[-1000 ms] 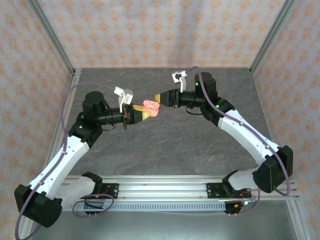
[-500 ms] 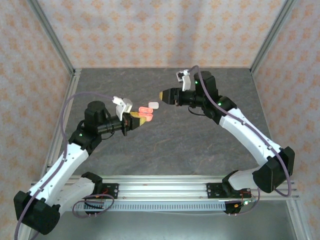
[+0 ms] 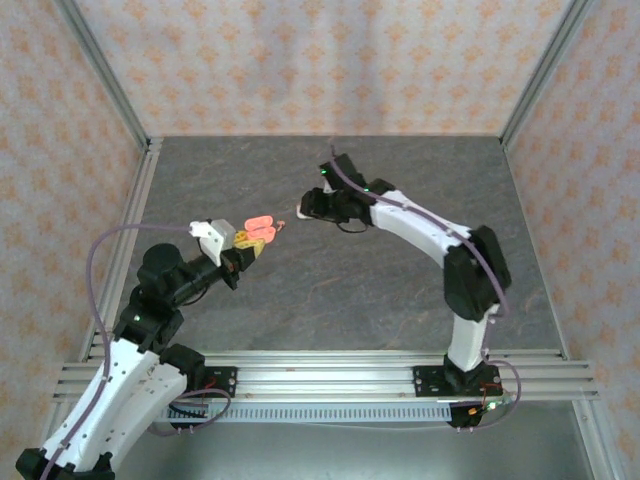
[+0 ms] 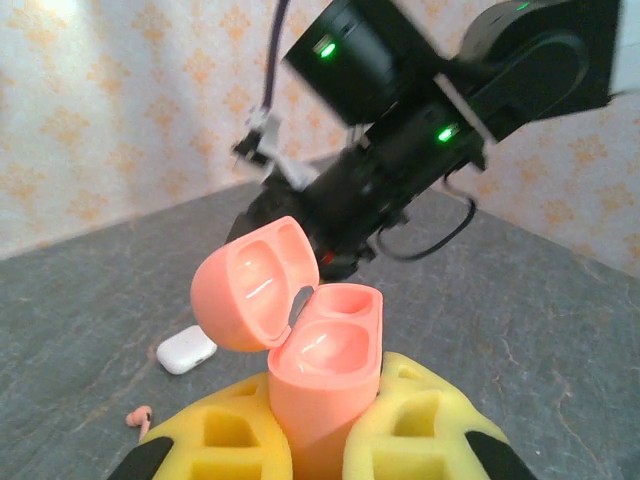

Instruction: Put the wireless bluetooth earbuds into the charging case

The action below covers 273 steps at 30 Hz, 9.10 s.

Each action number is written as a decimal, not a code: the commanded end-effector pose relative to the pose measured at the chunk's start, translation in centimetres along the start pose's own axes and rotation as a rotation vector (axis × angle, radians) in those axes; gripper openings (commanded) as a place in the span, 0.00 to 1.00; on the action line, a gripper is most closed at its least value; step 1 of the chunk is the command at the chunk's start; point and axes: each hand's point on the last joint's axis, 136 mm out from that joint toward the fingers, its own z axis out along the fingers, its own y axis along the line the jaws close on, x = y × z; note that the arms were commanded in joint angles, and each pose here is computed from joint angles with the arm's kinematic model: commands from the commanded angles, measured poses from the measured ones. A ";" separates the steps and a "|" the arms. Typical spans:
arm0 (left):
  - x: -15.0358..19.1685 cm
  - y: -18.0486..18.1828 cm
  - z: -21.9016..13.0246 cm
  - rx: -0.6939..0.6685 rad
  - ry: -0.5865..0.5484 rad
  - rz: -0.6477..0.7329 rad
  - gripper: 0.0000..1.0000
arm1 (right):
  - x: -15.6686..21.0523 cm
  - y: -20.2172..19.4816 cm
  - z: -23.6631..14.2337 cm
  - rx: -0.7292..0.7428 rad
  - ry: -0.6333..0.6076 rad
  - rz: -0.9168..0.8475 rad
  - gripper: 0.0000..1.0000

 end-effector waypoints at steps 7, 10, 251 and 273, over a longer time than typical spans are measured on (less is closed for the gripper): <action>-0.1 1.3 -1.5 -0.113 -0.020 0.021 0.00 | 1.6 0.1 7.3 0.157 0.112 -0.009 0.43; -0.1 1.6 -1.7 -0.130 -0.019 0.007 0.00 | 1.7 -0.3 8.8 0.199 0.125 -0.021 0.43; -5.6 -1.1 13.6 -0.005 -0.235 0.059 0.00 | -2.4 10.0 -20.1 -0.685 -0.485 0.221 0.20; -6.1 -0.7 13.3 -0.030 -0.242 0.053 0.00 | -0.7 9.0 -17.6 -0.597 -0.461 0.202 0.19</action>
